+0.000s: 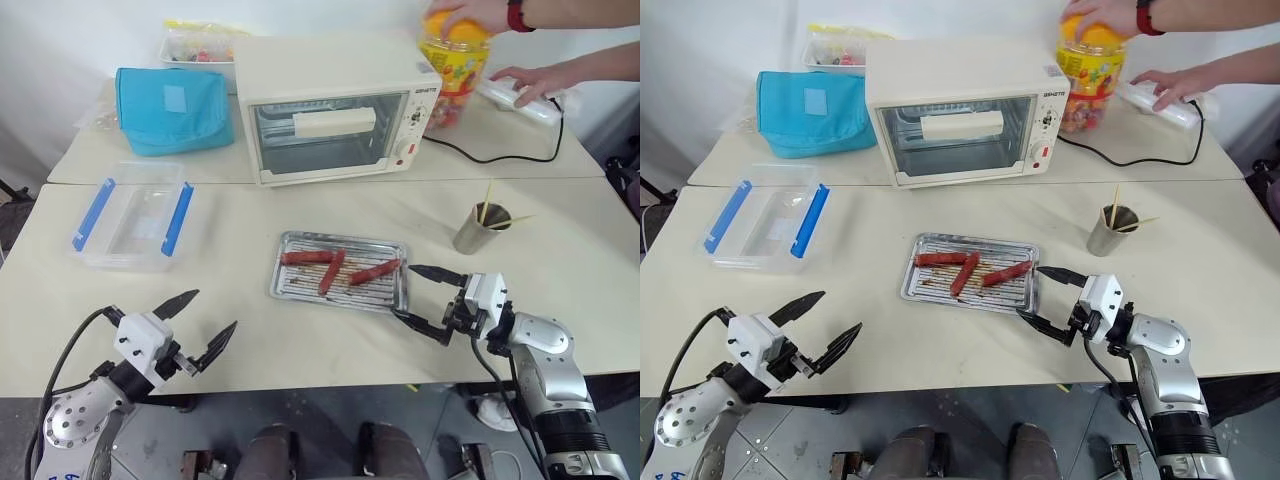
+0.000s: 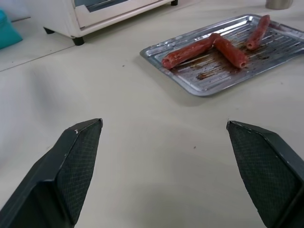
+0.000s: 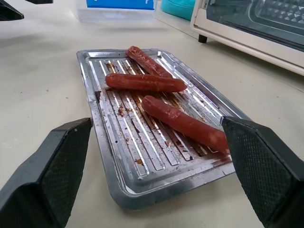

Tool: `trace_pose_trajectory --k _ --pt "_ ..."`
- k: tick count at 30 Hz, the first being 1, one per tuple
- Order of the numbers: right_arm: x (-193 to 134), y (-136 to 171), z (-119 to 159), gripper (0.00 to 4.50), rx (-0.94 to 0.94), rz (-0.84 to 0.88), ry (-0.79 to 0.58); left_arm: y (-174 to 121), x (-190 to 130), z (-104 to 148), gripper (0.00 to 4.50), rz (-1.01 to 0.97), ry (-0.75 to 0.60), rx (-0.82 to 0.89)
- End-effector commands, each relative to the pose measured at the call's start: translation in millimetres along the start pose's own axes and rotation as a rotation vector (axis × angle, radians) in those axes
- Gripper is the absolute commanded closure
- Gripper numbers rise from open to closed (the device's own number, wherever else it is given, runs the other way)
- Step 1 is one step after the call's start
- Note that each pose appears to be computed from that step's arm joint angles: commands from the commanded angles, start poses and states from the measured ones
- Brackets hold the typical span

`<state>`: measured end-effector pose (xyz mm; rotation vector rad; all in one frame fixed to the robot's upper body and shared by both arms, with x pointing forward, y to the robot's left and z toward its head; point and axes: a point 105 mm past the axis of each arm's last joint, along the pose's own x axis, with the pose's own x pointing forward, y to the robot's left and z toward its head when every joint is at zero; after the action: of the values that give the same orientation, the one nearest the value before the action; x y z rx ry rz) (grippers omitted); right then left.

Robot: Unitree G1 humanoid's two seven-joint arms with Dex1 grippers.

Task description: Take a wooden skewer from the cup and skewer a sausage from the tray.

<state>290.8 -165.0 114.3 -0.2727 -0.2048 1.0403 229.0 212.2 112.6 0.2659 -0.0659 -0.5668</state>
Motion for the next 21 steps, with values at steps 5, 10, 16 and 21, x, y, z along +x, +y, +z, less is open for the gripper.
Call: trace_pose_trajectory --k 5,10,16,21 --pt "-3.6 -2.3 9.9 0.00 -0.042 -0.015 -0.016 -0.1 0.4 1.9 0.07 -0.007 -0.002 0.015" --pt "-4.9 -2.0 9.8 0.00 -0.044 -0.019 -0.015 -0.4 0.2 1.8 0.07 -0.011 -0.004 0.015" --pt "-6.2 -2.7 9.9 0.00 -0.045 -0.019 -0.017 0.2 -1.1 2.0 0.07 -0.026 0.002 0.021" --pt "-7.9 -5.1 9.5 0.00 -0.047 -0.024 -0.019 1.4 -2.7 1.4 0.07 -0.034 0.012 0.030"
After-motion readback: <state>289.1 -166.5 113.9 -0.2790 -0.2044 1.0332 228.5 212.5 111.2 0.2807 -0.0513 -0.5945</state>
